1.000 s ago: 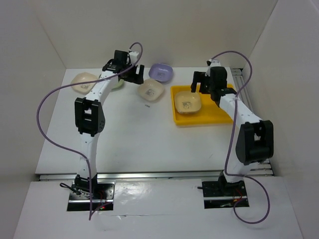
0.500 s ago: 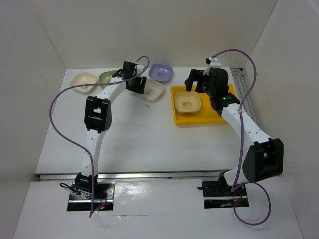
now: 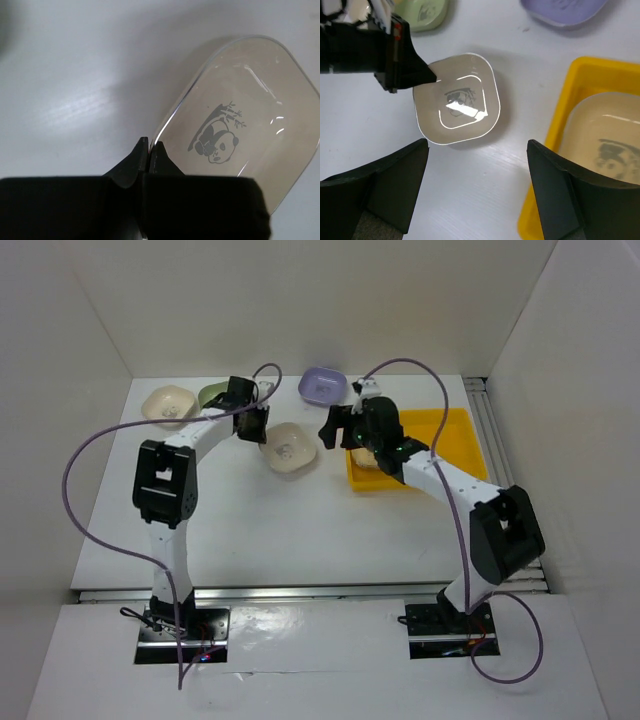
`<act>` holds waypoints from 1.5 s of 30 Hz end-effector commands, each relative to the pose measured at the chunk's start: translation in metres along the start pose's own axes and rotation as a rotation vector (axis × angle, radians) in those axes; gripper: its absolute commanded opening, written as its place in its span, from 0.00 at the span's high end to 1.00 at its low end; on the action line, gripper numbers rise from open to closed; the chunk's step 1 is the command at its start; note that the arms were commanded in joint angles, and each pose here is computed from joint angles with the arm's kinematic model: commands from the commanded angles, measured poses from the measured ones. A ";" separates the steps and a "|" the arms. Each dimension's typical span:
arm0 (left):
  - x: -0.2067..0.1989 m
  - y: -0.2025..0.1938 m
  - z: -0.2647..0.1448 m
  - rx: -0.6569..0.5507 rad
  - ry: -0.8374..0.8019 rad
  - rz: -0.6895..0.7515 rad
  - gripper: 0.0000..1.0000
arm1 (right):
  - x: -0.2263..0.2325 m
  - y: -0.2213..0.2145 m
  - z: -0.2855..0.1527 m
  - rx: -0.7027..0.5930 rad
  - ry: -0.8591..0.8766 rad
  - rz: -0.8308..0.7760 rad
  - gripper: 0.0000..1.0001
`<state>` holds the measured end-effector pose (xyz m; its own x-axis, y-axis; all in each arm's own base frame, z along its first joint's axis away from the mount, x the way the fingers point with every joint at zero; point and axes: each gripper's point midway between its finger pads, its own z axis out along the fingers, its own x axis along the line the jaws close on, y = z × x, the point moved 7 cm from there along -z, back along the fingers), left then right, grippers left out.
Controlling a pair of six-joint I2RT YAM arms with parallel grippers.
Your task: Place the plates into the plastic bin on the countertop
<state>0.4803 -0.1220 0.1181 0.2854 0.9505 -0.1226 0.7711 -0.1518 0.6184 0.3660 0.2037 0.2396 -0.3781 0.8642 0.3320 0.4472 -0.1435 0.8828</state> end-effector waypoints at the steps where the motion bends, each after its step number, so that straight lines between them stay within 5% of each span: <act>1: -0.010 0.022 -0.061 -0.162 -0.048 -0.019 1.00 | 0.029 -0.014 0.020 -0.048 0.049 0.029 0.14; 14: -0.040 0.001 -0.144 -0.178 -0.241 0.059 1.00 | 0.063 -0.059 0.071 0.073 0.063 -0.141 0.19; 19: -0.051 0.000 -0.150 -0.195 -0.235 0.119 1.00 | 0.063 -0.055 0.065 0.058 0.068 -0.149 0.82; 23: -0.047 0.004 -0.150 -0.163 -0.206 0.146 1.00 | 0.060 -0.053 0.059 0.072 0.040 -0.171 1.00; 26: -0.045 0.011 -0.155 -0.159 -0.182 0.164 0.77 | 0.057 -0.052 0.055 0.079 0.019 -0.184 1.00; 27: -0.045 0.014 -0.157 -0.168 -0.181 0.167 0.57 | 0.054 -0.048 0.051 0.074 -0.018 -0.186 1.00; 28: -0.041 0.015 -0.159 -0.168 -0.174 0.159 0.19 | 0.048 -0.041 0.046 0.051 -0.050 -0.172 1.00; 30: -0.037 0.016 -0.163 -0.178 -0.166 0.140 0.06 | 0.024 -0.034 0.038 0.037 -0.141 -0.129 1.00; 38: -0.035 0.006 -0.160 -0.170 -0.212 0.117 0.00 | -0.081 -0.015 -0.032 -0.042 -0.437 0.004 1.00; 45: -0.043 0.014 -0.151 -0.161 -0.228 0.122 0.00 | -0.138 -0.024 -0.042 -0.022 -0.501 0.045 1.00</act>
<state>0.3863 -0.1135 0.2375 0.4747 0.8585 -0.1943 0.6609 -0.2018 0.7228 0.3680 0.0762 0.1887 0.0860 0.9822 0.1668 0.4491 -0.1877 0.8736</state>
